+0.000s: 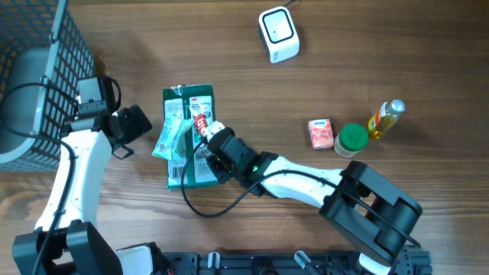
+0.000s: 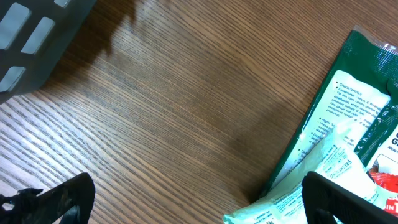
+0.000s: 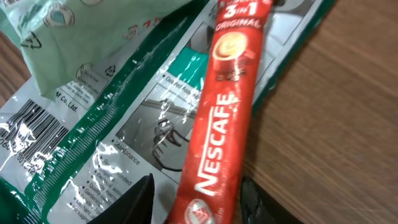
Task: Scan the item barcode
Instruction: 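Lift the red Nescafe stick and carry it right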
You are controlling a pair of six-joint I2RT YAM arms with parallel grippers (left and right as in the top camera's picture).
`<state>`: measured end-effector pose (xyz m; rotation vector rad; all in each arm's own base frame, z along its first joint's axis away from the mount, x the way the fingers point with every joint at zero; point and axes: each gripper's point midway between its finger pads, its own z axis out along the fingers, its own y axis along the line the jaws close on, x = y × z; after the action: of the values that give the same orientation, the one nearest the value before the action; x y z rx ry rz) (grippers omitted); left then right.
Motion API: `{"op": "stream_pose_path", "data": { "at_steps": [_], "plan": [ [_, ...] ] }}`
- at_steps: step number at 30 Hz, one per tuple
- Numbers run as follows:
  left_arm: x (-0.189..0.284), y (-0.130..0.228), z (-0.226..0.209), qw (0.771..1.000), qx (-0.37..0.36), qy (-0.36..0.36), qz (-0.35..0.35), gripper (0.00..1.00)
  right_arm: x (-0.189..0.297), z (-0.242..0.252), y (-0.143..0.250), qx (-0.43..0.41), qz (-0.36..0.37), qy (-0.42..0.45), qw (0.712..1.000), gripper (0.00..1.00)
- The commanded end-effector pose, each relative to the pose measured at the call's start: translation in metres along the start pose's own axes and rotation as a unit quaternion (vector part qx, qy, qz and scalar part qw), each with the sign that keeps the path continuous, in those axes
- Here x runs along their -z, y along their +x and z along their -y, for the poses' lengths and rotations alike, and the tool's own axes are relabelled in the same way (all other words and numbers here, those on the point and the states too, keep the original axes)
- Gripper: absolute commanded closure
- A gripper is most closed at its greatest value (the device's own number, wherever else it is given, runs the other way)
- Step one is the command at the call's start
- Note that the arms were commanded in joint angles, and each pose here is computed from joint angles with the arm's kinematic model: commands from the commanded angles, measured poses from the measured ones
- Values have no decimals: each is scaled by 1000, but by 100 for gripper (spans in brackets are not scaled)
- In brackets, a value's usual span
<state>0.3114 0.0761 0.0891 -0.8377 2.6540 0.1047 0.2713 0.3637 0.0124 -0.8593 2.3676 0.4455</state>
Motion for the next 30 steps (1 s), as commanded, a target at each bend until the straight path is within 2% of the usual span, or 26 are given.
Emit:
{"op": "stream_pose_path", "data": {
  "at_steps": [1,3,4,6,7,9,13,17,21,26,28,30],
  "plan": [
    [6,-7,1,1000,3,5,12,0,-7,-10,9,-9,-17,-32,999,55],
    [6,-7,1,1000,3,5,12,0,-7,-10,9,-9,-17,-31,999,57],
    [6,-7,1,1000,3,5,12,0,-7,-10,8,-8,-16,-31,999,63],
    [6,-7,1,1000,3,5,12,0,-5,-6,4,-4,-11,-28,1000,83],
    [6,-7,1,1000,3,5,12,0,-2,-4,0,-7,-5,-28,1000,90],
    [6,-7,1,1000,3,5,12,0,8,-1,-14,-11,13,-28,999,96],
    [6,-7,1,1000,3,5,12,0,31,9,-36,48,44,-13,998,96],
    [6,-7,1,1000,3,5,12,0,37,55,-23,138,7,117,983,96],
    [6,-7,1,1000,3,5,12,0,64,115,-23,218,-35,301,928,96],
    [6,-7,1,1000,3,5,12,0,92,137,-34,291,-61,410,862,96],
    [6,-7,1,1000,3,5,12,0,100,143,-39,283,-55,439,851,96],
    [6,-7,1,1000,3,5,12,0,100,143,-38,270,-49,441,854,96]
  ]
}}
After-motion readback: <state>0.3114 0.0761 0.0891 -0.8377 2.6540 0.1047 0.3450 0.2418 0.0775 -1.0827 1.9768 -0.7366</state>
